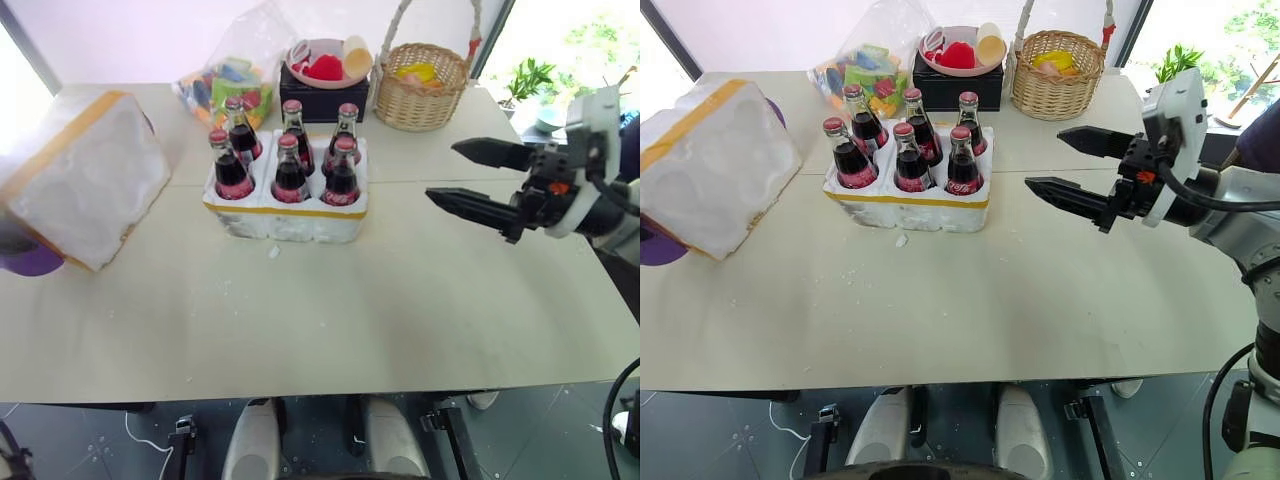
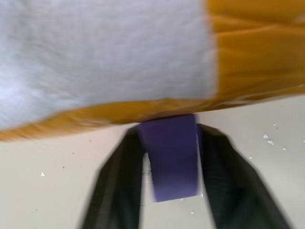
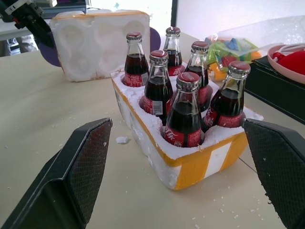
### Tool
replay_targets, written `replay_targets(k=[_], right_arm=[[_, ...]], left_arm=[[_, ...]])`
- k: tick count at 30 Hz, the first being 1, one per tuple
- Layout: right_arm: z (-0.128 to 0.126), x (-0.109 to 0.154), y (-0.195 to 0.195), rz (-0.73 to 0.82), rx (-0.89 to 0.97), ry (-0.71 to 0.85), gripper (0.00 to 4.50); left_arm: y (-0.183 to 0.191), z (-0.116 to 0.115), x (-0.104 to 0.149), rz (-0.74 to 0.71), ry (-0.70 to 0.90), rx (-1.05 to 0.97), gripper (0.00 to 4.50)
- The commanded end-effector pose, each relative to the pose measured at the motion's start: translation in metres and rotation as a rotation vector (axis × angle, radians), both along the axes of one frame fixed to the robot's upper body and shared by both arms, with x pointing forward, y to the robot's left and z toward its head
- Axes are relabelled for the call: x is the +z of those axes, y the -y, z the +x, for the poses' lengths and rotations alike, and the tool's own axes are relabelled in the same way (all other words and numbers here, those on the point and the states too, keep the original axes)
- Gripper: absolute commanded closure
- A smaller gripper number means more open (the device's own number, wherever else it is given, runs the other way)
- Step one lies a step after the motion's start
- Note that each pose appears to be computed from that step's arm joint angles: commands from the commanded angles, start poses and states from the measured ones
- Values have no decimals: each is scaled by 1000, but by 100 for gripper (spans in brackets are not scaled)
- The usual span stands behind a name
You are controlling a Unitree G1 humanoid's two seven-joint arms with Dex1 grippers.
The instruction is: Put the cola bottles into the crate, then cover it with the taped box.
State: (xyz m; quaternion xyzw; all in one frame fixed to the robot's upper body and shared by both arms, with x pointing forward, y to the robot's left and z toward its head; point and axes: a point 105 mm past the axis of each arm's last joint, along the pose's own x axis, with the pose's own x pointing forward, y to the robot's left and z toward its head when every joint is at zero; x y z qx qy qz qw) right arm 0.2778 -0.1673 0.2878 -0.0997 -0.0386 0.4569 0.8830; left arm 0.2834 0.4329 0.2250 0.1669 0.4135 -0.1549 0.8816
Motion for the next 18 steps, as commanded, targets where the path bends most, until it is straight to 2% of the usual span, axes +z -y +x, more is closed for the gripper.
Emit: replay_targets(k=[1, 11, 15, 18], right_arm=[[-4, 14, -4, 3, 5, 68, 0], [-8, 9, -5, -3, 34, 18, 0], [-4, 12, -3, -9, -6, 58, 0], [-3, 13, -1, 0, -18, 61, 0]], left_arm=[[-7, -9, 6, 4, 2, 26, 437], [-7, -1, -7, 31, 27, 20, 438], [-10, 12, 1, 84, 159, 22, 438], [-12, 28, 22, 169, 338, 33, 438]])
